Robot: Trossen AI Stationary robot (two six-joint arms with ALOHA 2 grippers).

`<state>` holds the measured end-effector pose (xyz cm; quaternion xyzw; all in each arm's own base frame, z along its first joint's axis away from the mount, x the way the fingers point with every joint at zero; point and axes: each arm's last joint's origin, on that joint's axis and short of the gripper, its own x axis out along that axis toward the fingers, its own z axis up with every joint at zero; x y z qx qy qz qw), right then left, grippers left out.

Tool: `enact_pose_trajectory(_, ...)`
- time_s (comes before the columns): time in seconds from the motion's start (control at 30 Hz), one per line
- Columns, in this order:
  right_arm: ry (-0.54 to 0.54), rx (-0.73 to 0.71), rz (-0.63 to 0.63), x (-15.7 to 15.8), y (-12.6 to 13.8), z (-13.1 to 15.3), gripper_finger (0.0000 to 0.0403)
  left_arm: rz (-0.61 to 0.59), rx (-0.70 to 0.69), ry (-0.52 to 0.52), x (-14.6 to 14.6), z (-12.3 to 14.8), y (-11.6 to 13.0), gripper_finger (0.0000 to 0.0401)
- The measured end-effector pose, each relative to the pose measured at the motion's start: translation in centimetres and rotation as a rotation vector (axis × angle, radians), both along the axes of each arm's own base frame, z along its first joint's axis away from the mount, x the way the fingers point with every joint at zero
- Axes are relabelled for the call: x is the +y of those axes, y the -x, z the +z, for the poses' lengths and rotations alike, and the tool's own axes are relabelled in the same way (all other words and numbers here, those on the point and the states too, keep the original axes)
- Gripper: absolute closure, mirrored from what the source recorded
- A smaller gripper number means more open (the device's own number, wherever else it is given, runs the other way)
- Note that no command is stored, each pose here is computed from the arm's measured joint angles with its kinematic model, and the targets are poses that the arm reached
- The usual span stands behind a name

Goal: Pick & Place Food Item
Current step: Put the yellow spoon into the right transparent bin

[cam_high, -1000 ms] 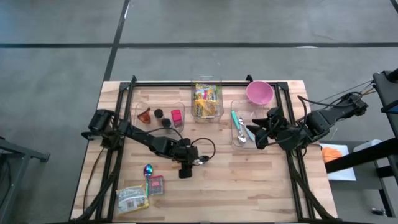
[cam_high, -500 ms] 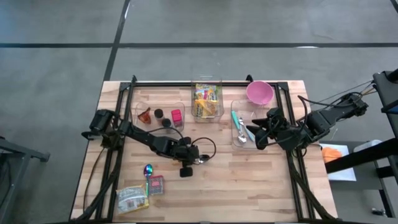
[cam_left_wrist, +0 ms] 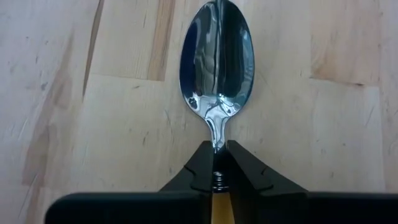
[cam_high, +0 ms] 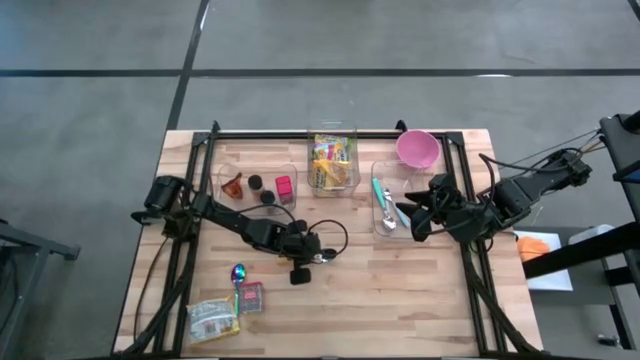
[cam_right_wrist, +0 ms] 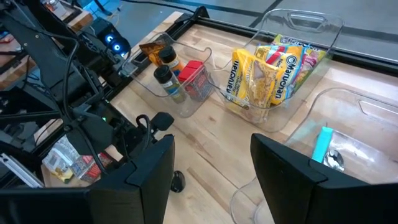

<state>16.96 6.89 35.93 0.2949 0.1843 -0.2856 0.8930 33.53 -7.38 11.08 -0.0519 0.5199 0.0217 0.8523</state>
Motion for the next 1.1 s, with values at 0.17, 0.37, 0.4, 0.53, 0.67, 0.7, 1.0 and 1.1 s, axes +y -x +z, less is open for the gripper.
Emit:
enact_pose_trajectory(0.17, -0.005, -0.005, 0.001, 0.0, 0.0, 0.0, 0.0195, 0.000, 0.004, 0.002, -0.1, 0.8, -0.4, 0.0376)
enact_pose_trajectory(0.37, -0.007, -0.010, 0.001, 0.0, -0.1, 0.1, 0.0195, -0.006, 0.036, 0.012, -0.2, 1.8, -0.8, 0.0391)
enact_pose_trajectory(0.4, -0.007, -0.010, 0.001, 0.0, -0.1, 0.1, 0.0195, -0.006, 0.025, 0.014, -0.3, 2.2, -1.0, 0.0399)
enact_pose_trajectory(0.53, -0.010, -0.012, 0.003, 0.1, 0.0, 0.1, 0.0195, -0.004, 0.018, 0.009, -0.2, 2.9, -1.0, 0.0399)
enact_pose_trajectory(0.67, -0.013, -0.018, 0.008, 0.2, 0.0, 0.1, 0.0195, 0.002, -0.010, 0.015, 0.0, 3.7, -1.0, 0.0399)
enact_pose_trajectory(0.7, -0.013, -0.019, 0.010, 0.2, 0.0, 0.1, 0.0195, 0.003, -0.012, 0.016, 0.0, 3.7, -1.1, 0.0399)
enact_pose_trajectory(1.0, -0.012, -0.024, 0.011, 0.3, 0.0, 0.2, 0.0195, 0.009, -0.049, 0.036, 0.2, 4.9, -0.9, 0.0399)
enact_pose_trajectory(1.1, -0.022, -0.031, 0.001, 0.3, 0.0, 0.2, 0.0195, 0.023, -0.110, 0.045, 0.7, 6.9, -0.7, 0.0400)
